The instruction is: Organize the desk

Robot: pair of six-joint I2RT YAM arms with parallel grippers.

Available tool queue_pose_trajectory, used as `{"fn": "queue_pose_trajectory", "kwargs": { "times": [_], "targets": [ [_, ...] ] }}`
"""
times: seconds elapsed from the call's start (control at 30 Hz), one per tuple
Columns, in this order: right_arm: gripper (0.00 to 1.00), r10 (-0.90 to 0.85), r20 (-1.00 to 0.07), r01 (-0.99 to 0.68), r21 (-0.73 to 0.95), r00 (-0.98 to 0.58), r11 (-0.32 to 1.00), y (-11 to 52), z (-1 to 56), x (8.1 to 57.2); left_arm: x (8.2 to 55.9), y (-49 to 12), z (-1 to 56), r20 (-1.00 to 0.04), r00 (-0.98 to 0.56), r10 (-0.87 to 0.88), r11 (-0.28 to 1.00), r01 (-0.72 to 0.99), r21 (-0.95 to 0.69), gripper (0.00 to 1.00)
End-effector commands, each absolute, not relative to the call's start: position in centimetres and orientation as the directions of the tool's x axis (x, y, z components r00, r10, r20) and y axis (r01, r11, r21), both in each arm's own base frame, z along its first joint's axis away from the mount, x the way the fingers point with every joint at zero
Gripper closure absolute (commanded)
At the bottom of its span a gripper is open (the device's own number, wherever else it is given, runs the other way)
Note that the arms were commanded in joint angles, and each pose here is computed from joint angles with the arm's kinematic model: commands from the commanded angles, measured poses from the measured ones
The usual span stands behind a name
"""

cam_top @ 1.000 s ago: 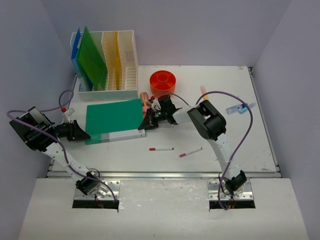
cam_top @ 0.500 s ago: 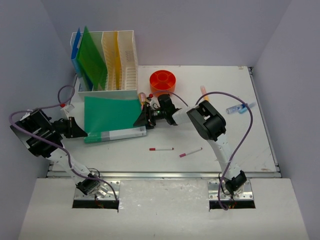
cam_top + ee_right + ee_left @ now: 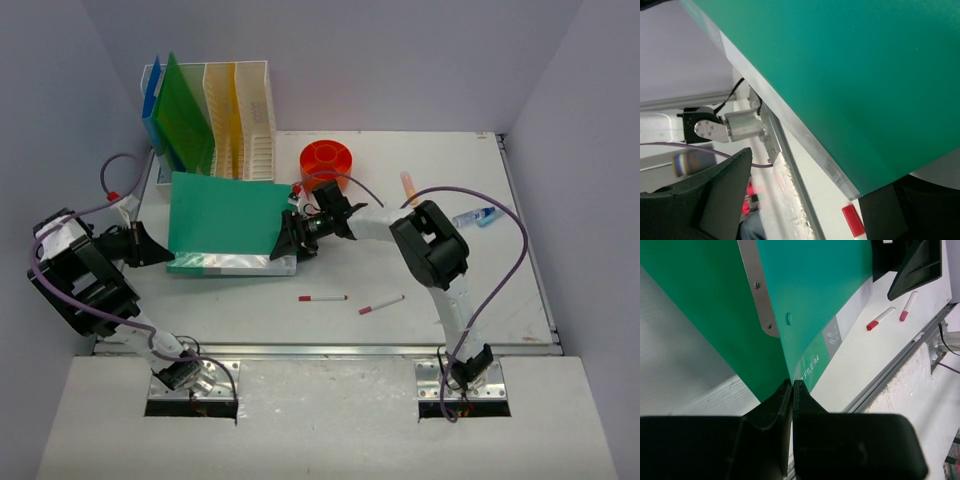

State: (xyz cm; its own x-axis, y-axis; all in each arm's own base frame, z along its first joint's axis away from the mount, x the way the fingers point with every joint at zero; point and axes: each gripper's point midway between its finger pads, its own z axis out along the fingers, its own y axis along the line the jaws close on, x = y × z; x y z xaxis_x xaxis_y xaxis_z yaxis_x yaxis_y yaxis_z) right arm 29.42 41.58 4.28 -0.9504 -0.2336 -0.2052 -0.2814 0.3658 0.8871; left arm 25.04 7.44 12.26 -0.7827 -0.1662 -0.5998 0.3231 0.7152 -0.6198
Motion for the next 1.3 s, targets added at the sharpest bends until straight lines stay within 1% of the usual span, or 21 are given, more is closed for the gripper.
{"fn": "queue_pose_trajectory", "kwargs": {
  "times": [0.0, 0.17, 0.33, 0.43, 0.5, 0.6, 0.67, 0.77, 0.83, 0.87, 0.9, 0.93, 0.97, 1.0, 1.07, 1.1, 1.2, 1.27],
  "targets": [
    [0.21, -0.283, -0.422, -0.501, 0.801, -0.861, 0.329, 40.6, 10.5, 30.3, 25.2, 6.7, 15.0, -0.663, -0.725, -0.188, 0.725, 0.352, -0.591, 1.0],
    [0.2, -0.319, -0.486, -0.578, 0.736, -0.814, 0.353, 39.3, 12.0, 29.8, 24.7, 6.6, 15.4, -0.672, -0.719, -0.178, 0.744, 0.348, -0.57, 1.0],
    [0.17, -0.351, -0.484, -0.597, 0.682, -0.802, 0.423, 37.9, 10.8, 30.1, 24.3, 7.1, 15.4, -0.666, -0.72, -0.198, 0.754, 0.322, -0.572, 1.0],
    [0.14, -0.317, -0.402, -0.512, 0.707, -0.859, 0.488, 36.2, 8.8, 31.0, 23.9, 7.3, 15.2, -0.655, -0.722, -0.221, 0.753, 0.3, -0.585, 1.0],
    [0.14, -0.285, -0.35, -0.45, 0.739, -0.892, 0.502, 35.6, 8.1, 31.2, 23.8, 7.3, 15.0, -0.651, -0.723, -0.23, 0.753, 0.292, -0.59, 1.0],
    [0.14, -0.259, -0.327, -0.415, 0.76, -0.909, 0.5, 35.0, 7.6, 31.8, 23.4, 7.5, 14.7, -0.644, -0.725, -0.242, 0.753, 0.278, -0.596, 1.0],
    [0.14, -0.261, -0.347, -0.433, 0.756, -0.901, 0.491, 34.9, 7.9, 32.0, 23.3, 7.6, 14.6, -0.64, -0.726, -0.25, 0.752, 0.271, -0.601, 1.0],
    [0.14, -0.262, -0.458, -0.527, 0.71, -0.85, 0.467, 35.0, 10.2, 32.9, 23.3, 7.7, 14.8, -0.636, -0.723, -0.271, 0.751, 0.255, -0.609, 1.0],
    [0.14, -0.269, -0.556, -0.612, 0.643, -0.786, 0.46, 35.0, 12.1, 33.6, 23.5, 7.8, 15.6, -0.641, -0.709, -0.294, 0.75, 0.245, -0.615, 1.0],
    [0.14, -0.275, -0.653, -0.694, 0.558, -0.706, 0.455, 34.9, 14.6, 34.2, 23.7, 7.7, 16.4, -0.644, -0.699, -0.31, 0.75, 0.237, -0.618, 1.0],
    [0.14, -0.306, -0.714, -0.759, 0.48, -0.629, 0.441, 34.9, 15.3, 34.3, 23.8, 7.7, 17.2, -0.66, -0.685, -0.307, 0.759, 0.243, -0.605, 1.0],
    [0.13, -0.318, -0.756, -0.787, 0.397, -0.572, 0.473, 34.4, 15.8, 34.9, 23.9, 7.7, 17.8, -0.669, -0.675, -0.311, 0.763, 0.243, -0.6, 1.0],
    [0.13, -0.334, -0.812, -0.837, 0.307, -0.479, 0.453, 34.4, 17.2, 34.7, 24.1, 7.7, 18.6, -0.674, -0.666, -0.319, 0.764, 0.24, -0.599, 1.0],
    [0.11, -0.337, -0.849, -0.857, 0.227, -0.407, 0.463, 34.2, 18.3, 34.6, 24.3, 7.8, 19.4, -0.68, -0.657, -0.325, 0.769, 0.235, -0.595, 1.0],
    [0.08, -0.359, -0.895, -0.861, 0.052, -0.265, 0.506, 33.6, 19.6, 35.4, 24.3, 7.9, 20.4, -0.686, -0.649, -0.329, 0.78, 0.223, -0.585, 1.0],
    [0.1, -0.366, -0.909, -0.82, -0.051, -0.198, 0.569, 33.2, 20.4, 36.6, 24.4, 8.0, 20.8, -0.684, -0.649, -0.334, 0.783, 0.213, -0.584, 1.0],
    [0.22, -0.436, -0.9, -0.744, -0.277, -0.021, 0.609, 34.7, 21.7, 35.4, 24.6, 8.6, 21.8, -0.672, -0.648, -0.359, 0.796, 0.164, -0.583, 1.0],
    [0.29, -0.427, -0.904, -0.761, -0.297, 0.03, 0.576, 35.9, 22.6, 34.1, 24.8, 8.7, 22.6, -0.677, -0.637, -0.368, 0.8, 0.153, -0.58, 1.0]
  ]
}}
